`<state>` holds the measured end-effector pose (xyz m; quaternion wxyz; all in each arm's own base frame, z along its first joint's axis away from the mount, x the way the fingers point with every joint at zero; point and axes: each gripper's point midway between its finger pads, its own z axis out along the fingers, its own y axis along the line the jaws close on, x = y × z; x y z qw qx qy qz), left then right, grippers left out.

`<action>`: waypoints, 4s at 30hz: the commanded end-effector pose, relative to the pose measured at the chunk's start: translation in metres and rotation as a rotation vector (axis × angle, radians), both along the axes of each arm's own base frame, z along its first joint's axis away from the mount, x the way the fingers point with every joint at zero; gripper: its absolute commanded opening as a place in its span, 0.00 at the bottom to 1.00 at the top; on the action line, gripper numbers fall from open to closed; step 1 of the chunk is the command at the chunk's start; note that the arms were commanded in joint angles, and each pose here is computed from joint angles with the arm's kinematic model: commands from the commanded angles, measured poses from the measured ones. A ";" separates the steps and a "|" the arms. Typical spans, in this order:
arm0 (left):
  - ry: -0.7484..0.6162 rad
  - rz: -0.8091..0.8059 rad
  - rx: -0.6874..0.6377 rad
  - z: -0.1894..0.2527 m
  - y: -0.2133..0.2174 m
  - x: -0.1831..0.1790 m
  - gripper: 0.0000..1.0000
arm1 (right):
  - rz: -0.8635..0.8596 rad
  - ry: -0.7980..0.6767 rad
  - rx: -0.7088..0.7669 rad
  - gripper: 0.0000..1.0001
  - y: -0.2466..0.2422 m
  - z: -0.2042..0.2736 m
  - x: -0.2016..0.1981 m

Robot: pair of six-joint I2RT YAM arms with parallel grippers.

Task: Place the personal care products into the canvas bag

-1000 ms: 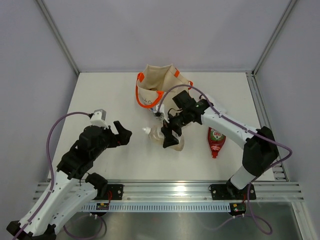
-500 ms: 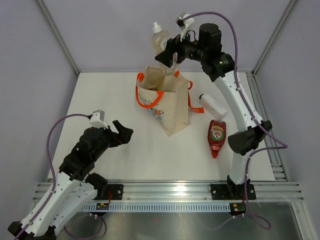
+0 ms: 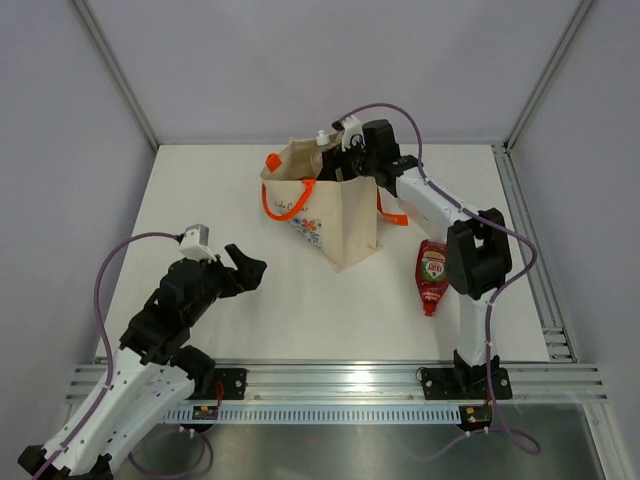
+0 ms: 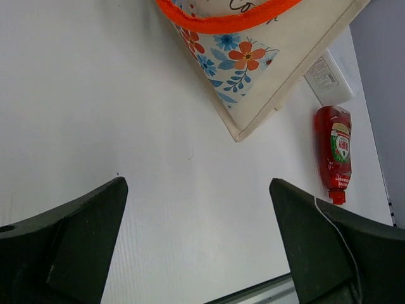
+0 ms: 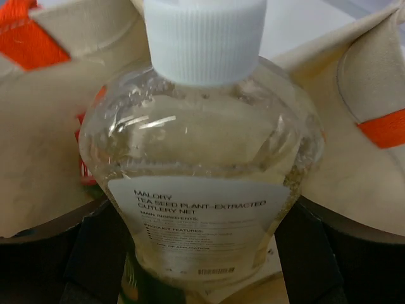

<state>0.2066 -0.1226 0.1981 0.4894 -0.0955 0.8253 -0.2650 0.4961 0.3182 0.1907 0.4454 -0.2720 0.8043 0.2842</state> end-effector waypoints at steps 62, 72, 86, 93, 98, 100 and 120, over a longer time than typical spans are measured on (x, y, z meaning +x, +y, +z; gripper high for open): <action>-0.078 -0.006 0.010 0.004 -0.007 0.019 0.99 | 0.058 0.466 -0.660 0.19 -0.268 -0.137 -0.020; -0.076 -0.012 0.006 0.003 -0.010 0.022 0.99 | -0.178 0.525 0.109 0.00 -0.283 -0.031 -0.008; -0.081 -0.040 0.020 0.014 -0.020 0.032 0.99 | -0.096 0.170 0.448 0.00 -0.211 0.173 -0.033; -0.090 -0.051 0.003 0.019 -0.024 0.035 0.99 | 0.119 0.003 0.360 0.00 -0.117 0.201 -0.044; -0.089 -0.054 0.002 0.021 -0.024 0.034 0.99 | 0.210 -0.043 0.323 0.00 -0.059 0.198 -0.036; -0.085 -0.048 0.001 0.020 -0.023 0.032 0.99 | 0.246 -0.016 0.299 0.00 -0.043 0.187 -0.044; -0.091 -0.057 0.000 0.015 -0.024 0.032 0.99 | 0.458 0.107 -0.018 0.07 -0.024 0.069 -0.131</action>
